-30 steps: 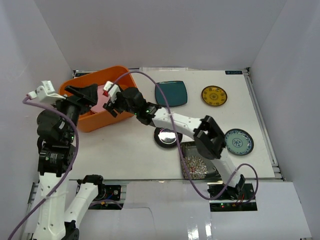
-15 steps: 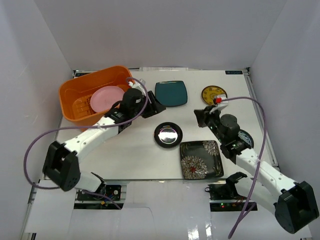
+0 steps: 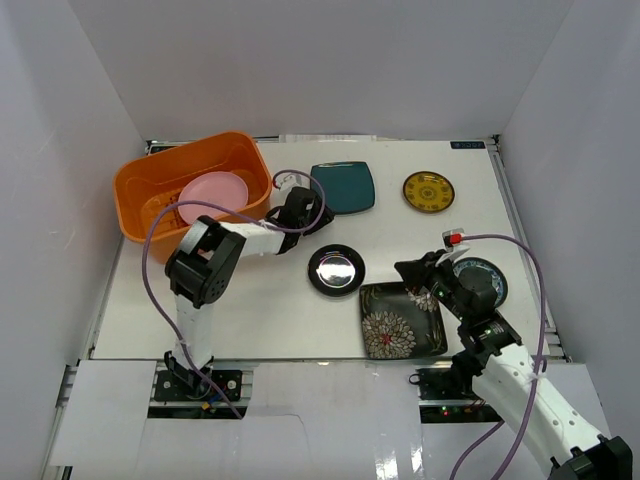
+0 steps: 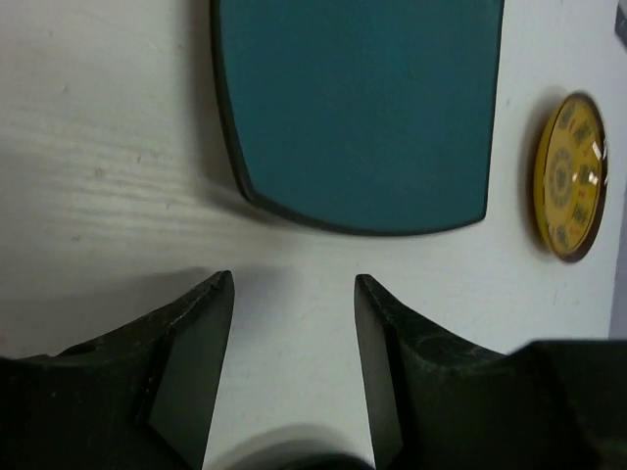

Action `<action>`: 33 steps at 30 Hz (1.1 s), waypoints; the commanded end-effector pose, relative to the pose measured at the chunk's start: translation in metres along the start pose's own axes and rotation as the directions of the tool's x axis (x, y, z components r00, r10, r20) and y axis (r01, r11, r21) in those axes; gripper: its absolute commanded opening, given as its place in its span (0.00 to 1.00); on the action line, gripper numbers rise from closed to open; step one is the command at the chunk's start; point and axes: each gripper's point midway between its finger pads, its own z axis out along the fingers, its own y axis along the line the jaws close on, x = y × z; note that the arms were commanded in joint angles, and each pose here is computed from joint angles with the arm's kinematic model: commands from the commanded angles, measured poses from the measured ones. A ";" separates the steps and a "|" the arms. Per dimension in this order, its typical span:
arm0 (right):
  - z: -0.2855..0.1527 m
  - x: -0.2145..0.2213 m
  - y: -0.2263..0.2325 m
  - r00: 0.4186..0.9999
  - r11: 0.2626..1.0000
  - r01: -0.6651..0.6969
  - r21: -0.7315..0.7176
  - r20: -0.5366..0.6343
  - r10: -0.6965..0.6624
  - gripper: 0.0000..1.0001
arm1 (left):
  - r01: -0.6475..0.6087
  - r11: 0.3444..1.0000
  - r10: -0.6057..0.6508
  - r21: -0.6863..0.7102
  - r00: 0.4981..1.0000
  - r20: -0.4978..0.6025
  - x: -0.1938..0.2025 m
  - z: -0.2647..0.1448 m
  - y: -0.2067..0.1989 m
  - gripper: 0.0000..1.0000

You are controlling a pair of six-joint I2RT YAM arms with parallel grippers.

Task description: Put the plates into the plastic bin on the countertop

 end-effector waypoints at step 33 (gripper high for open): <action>-0.007 0.050 -0.021 0.970 0.989 -0.076 0.126 -0.220 0.102 0.79 | 0.080 0.730 -0.266 0.679 0.948 0.175 -0.150 -0.086 -0.175 0.00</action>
